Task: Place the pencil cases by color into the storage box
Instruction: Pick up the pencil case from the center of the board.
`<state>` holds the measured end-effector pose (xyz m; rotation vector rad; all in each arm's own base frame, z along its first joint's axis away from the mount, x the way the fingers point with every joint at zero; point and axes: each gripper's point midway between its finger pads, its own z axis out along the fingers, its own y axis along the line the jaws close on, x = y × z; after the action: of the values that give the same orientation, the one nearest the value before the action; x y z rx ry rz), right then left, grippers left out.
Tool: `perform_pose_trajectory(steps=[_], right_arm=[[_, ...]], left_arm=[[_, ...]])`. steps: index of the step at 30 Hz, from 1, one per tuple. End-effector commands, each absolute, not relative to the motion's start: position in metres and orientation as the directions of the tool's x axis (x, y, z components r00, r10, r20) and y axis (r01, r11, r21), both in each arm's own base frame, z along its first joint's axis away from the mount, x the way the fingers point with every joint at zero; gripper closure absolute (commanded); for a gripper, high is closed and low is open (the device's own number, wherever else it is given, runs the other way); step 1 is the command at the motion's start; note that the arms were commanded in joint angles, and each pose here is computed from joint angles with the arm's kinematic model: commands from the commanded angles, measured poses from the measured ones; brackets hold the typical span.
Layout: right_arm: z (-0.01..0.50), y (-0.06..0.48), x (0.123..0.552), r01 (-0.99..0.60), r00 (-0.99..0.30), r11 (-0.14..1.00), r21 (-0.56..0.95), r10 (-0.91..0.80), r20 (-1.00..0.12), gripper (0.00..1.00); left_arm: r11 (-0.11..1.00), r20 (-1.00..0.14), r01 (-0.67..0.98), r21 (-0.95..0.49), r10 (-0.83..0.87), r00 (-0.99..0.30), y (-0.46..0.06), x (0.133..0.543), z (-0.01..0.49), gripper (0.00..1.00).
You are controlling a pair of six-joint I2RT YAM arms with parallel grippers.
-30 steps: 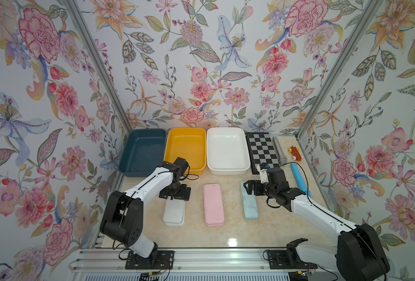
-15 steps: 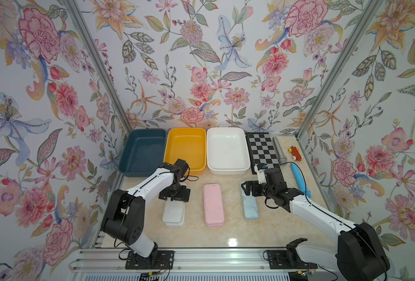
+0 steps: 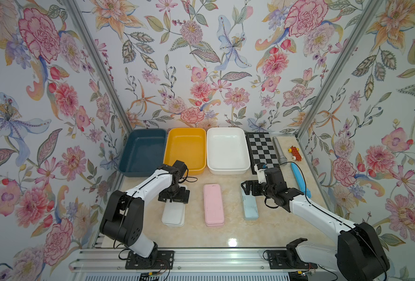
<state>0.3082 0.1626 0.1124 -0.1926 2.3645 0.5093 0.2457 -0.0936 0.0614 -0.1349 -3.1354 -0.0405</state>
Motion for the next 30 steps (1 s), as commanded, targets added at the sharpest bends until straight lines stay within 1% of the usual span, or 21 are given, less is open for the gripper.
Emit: perform_pose_trajectory(steps=[1, 5, 6, 8, 9, 10, 11, 13, 14, 15, 16, 17, 18, 20, 22, 26, 30], right_arm=[[0.107, 0.165, 0.308, -0.267, -0.750, 0.910, 0.318, 0.011, -0.661, 0.00], [0.107, 0.166, 0.308, -0.267, -0.751, 0.909, 0.319, 0.012, -0.661, 0.00], [0.106, 0.165, 0.308, -0.265, -0.750, 0.910, 0.318, 0.012, -0.661, 0.00], [0.107, 0.165, 0.307, -0.267, -0.748, 0.911, 0.315, 0.010, -0.663, 0.00], [0.108, 0.165, 0.308, -0.267, -0.748, 0.911, 0.315, 0.010, -0.664, 0.00], [0.108, 0.165, 0.308, -0.268, -0.747, 0.911, 0.314, 0.009, -0.665, 0.00], [0.107, 0.165, 0.308, -0.267, -0.749, 0.911, 0.315, 0.009, -0.662, 0.00], [0.108, 0.165, 0.308, -0.268, -0.748, 0.911, 0.313, 0.008, -0.664, 0.00], [0.109, 0.165, 0.309, -0.268, -0.746, 0.911, 0.314, 0.010, -0.665, 0.00], [0.108, 0.165, 0.309, -0.267, -0.748, 0.911, 0.313, 0.009, -0.663, 0.00], [0.108, 0.166, 0.309, -0.268, -0.748, 0.911, 0.314, 0.009, -0.664, 0.00], [0.107, 0.166, 0.309, -0.266, -0.751, 0.911, 0.316, 0.010, -0.660, 0.00], [0.106, 0.166, 0.309, -0.268, -0.751, 0.910, 0.317, 0.009, -0.660, 0.00], [0.106, 0.166, 0.309, -0.266, -0.753, 0.910, 0.319, 0.011, -0.658, 0.00], [0.106, 0.167, 0.310, -0.267, -0.752, 0.909, 0.320, 0.010, -0.659, 0.00], [0.105, 0.167, 0.310, -0.269, -0.753, 0.909, 0.320, 0.009, -0.658, 0.00], [0.105, 0.168, 0.310, -0.271, -0.752, 0.908, 0.320, 0.007, -0.659, 0.00]], left_arm=[[0.997, 0.017, 0.078, 0.012, 0.077, -0.997, -0.093, 0.240, 0.060, 0.02], [0.996, 0.010, 0.084, 0.003, 0.084, -0.996, -0.095, 0.243, 0.062, 0.06], [0.996, 0.017, 0.087, 0.004, 0.087, -0.996, -0.095, 0.243, 0.061, 0.09], [0.996, 0.040, 0.092, 0.003, 0.092, -0.995, -0.095, 0.240, 0.055, 0.17], [0.995, 0.052, 0.096, -0.001, 0.096, -0.994, -0.096, 0.239, 0.052, 0.25], [0.995, 0.064, 0.099, -0.004, 0.099, -0.993, -0.097, 0.238, 0.049, 0.28], [0.995, 0.070, 0.101, -0.008, 0.102, -0.992, -0.098, 0.237, 0.047, 0.28], [0.994, 0.072, 0.105, -0.008, 0.105, -0.992, -0.098, 0.237, 0.045, 0.35], [0.994, 0.074, 0.106, -0.008, 0.106, -0.992, -0.098, 0.237, 0.045, 0.42], [0.994, 0.070, 0.106, -0.007, 0.106, -0.992, -0.098, 0.238, 0.046, 0.51], [0.994, 0.068, 0.105, -0.005, 0.105, -0.992, -0.098, 0.238, 0.046, 0.54], [0.994, 0.061, 0.107, -0.006, 0.107, -0.992, -0.098, 0.239, 0.048, 0.55], [0.994, 0.053, 0.107, -0.010, 0.107, -0.993, -0.098, 0.240, 0.050, 0.60], [0.994, 0.024, 0.106, -0.023, 0.106, -0.994, -0.101, 0.243, 0.058, 0.59], [0.994, -0.008, 0.104, -0.043, 0.104, -0.995, -0.103, 0.246, 0.070, 0.55], [0.993, -0.081, 0.101, -0.057, 0.096, -0.992, -0.106, 0.255, 0.102, 0.57], [0.995, -0.160, 0.093, -0.038, 0.086, -0.983, -0.100, 0.267, 0.136, 0.58]])
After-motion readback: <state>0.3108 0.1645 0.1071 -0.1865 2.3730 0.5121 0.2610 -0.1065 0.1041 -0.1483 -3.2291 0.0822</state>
